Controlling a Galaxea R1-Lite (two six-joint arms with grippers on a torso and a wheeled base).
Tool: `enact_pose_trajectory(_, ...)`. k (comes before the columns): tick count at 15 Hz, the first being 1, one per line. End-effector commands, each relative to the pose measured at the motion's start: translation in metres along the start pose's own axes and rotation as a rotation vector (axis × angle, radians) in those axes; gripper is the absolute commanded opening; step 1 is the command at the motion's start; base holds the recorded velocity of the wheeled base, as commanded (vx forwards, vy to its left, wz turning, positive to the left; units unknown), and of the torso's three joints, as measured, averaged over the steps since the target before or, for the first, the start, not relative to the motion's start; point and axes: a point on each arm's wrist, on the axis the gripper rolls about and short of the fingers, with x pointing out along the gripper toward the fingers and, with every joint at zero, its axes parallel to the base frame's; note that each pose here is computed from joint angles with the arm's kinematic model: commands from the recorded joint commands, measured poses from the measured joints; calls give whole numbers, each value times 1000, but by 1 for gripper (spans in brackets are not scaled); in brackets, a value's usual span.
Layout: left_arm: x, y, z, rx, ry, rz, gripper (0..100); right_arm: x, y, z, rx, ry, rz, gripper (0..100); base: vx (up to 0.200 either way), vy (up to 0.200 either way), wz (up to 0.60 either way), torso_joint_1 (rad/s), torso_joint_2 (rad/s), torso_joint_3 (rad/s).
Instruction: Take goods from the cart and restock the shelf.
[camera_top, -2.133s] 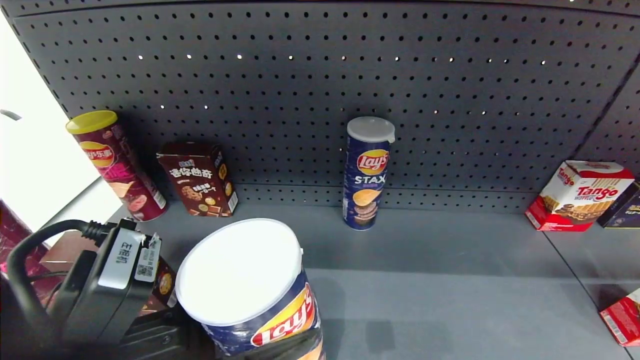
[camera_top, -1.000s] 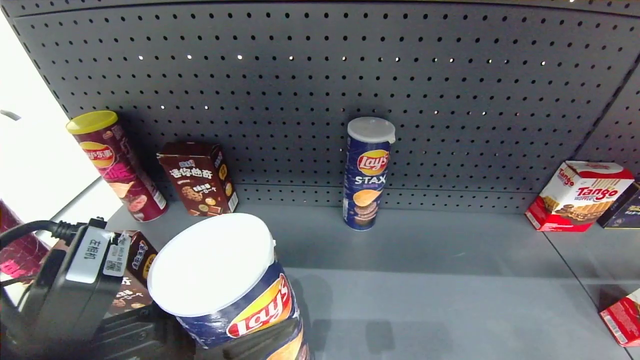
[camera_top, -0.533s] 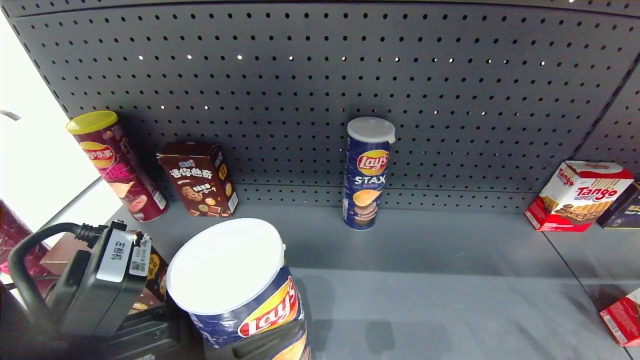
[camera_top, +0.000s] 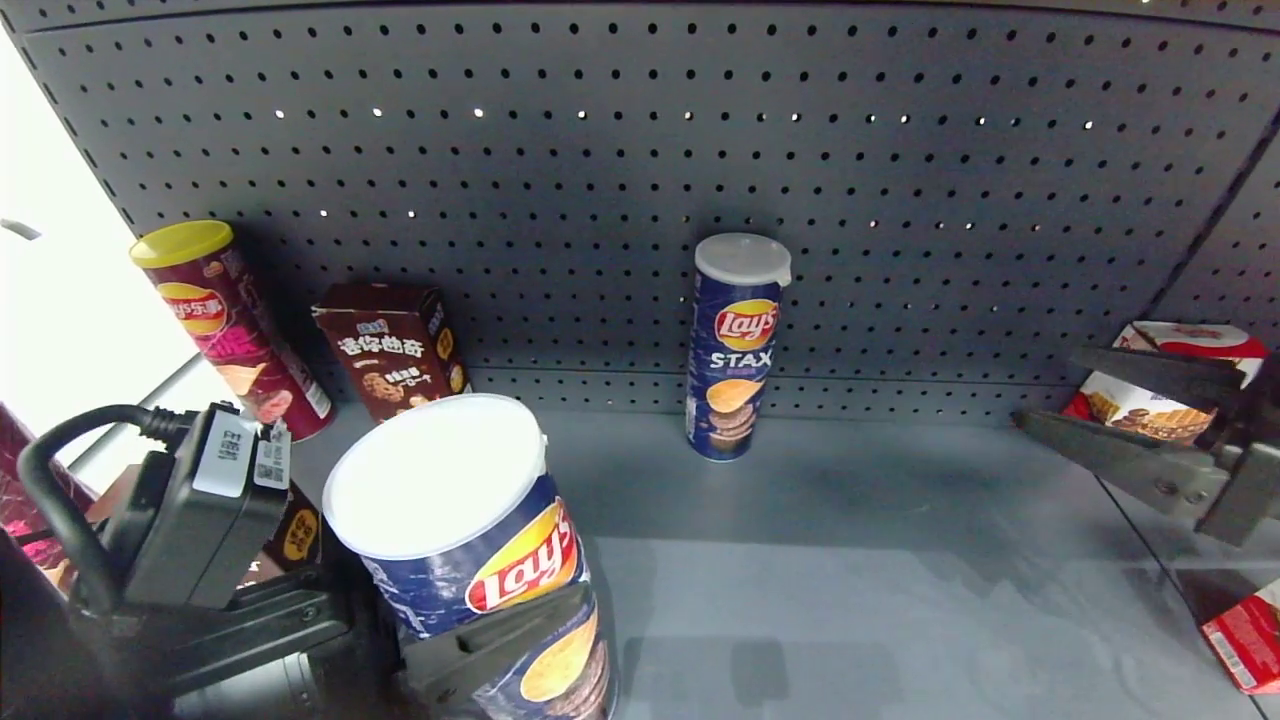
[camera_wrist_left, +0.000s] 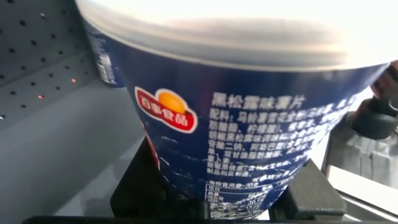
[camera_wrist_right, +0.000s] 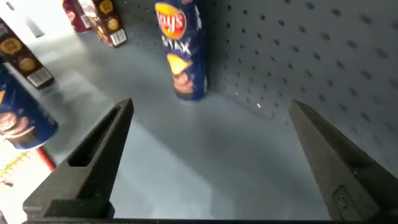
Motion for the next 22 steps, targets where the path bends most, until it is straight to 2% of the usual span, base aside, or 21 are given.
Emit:
enact_pose_trajectory(1,0,2,1,2,-5,12,0,49,-20,-15,22,50,22,100,0,0,0,0,0,0)
enact_pose_trajectory(3,-1,2,0,0,1,13,0,63,-25,-18,23,37,83,100,0,0,0,0,0,0)
enact_pose_trajectory(5,-2,4,1,-3,-4,22,0,73,-31,-18,-14,-40,218,100,0,0,0,0,0,0)
enact_pose_trajectory(9,-2,5,1,-24,-5,22,0,96,-34,-22,-72,-104,411,100,0,0,0,0,0,0)
enact_pose_trajectory(12,-2,4,-1,-27,2,22,0,110,-41,-26,-114,-110,444,100,0,0,0,0,0,0)
enact_pose_trajectory(16,0,5,5,-20,-20,19,0,137,-47,-31,-115,-108,463,100,0,0,0,0,0,0)
enact_pose_trajectory(19,0,5,7,-39,-27,22,0,156,-52,-35,-115,-111,521,100,0,0,0,0,0,0)
enact_pose_trajectory(22,-1,8,8,-38,-30,33,0,168,-51,-38,-106,-103,541,100,0,0,0,0,0,0)
